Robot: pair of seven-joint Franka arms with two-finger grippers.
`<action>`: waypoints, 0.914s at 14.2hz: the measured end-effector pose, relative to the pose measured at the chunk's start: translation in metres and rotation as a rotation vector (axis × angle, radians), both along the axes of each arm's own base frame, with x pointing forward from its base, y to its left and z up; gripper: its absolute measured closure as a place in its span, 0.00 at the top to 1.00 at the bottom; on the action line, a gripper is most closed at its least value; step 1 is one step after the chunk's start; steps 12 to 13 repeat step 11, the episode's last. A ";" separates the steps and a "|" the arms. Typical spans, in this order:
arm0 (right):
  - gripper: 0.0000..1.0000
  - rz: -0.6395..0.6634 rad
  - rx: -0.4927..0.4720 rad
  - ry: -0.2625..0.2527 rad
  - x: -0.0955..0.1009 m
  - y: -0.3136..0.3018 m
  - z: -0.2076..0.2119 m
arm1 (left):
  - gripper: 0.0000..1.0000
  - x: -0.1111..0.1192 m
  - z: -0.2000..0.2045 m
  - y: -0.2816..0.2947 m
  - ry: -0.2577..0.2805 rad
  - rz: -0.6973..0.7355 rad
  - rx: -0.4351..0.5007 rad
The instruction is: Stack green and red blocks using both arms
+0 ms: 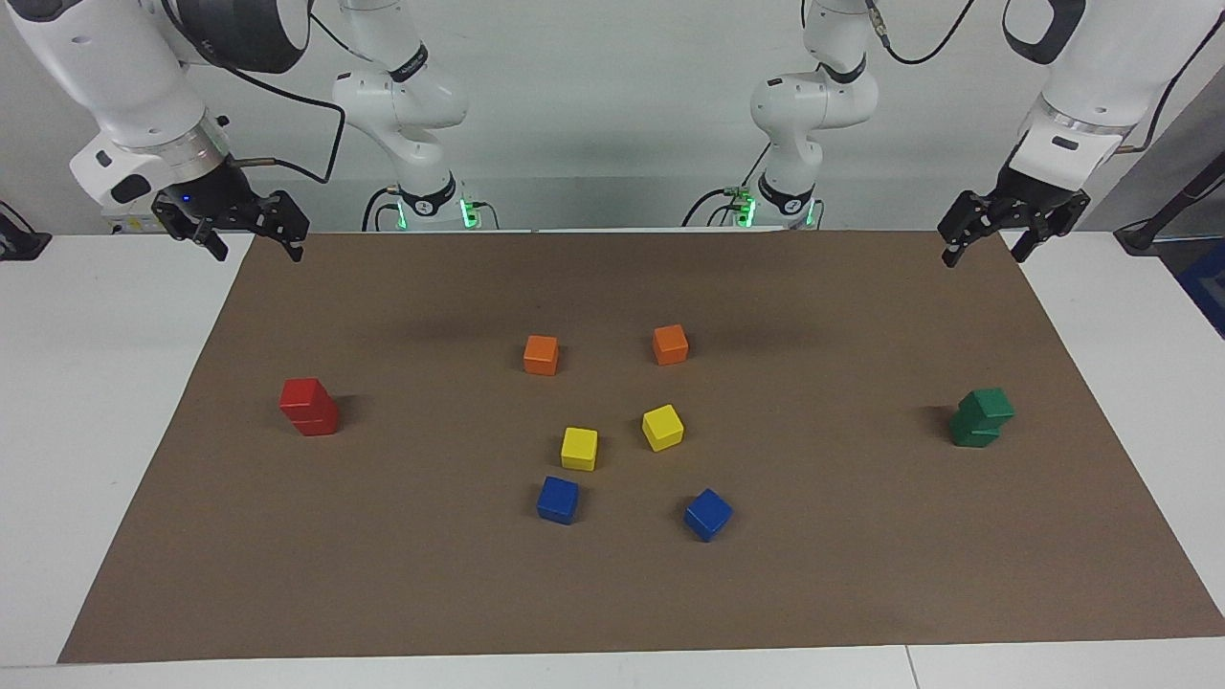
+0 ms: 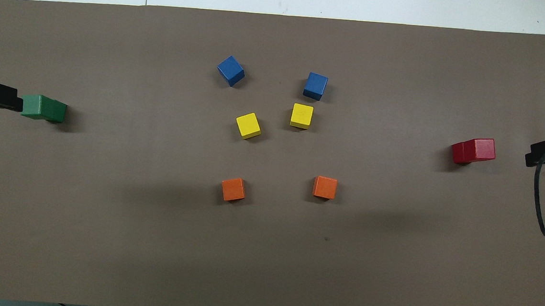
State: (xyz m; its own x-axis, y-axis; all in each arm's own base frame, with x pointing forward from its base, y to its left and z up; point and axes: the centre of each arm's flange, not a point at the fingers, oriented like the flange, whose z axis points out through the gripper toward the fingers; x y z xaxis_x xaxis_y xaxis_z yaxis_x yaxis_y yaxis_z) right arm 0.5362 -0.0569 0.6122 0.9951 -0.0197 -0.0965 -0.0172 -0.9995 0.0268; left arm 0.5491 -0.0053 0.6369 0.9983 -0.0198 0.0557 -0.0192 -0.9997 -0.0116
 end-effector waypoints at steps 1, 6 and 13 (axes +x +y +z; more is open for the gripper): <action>1.00 0.000 0.000 0.000 0.000 0.000 0.000 | 1.00 0.000 -0.001 0.000 0.001 0.000 0.000; 1.00 0.002 -0.006 -0.062 0.007 0.000 0.005 | 1.00 -0.002 -0.003 0.000 0.025 0.000 0.000; 1.00 0.003 -0.007 -0.074 0.008 -0.001 0.005 | 1.00 -0.003 -0.004 0.000 0.035 0.000 0.000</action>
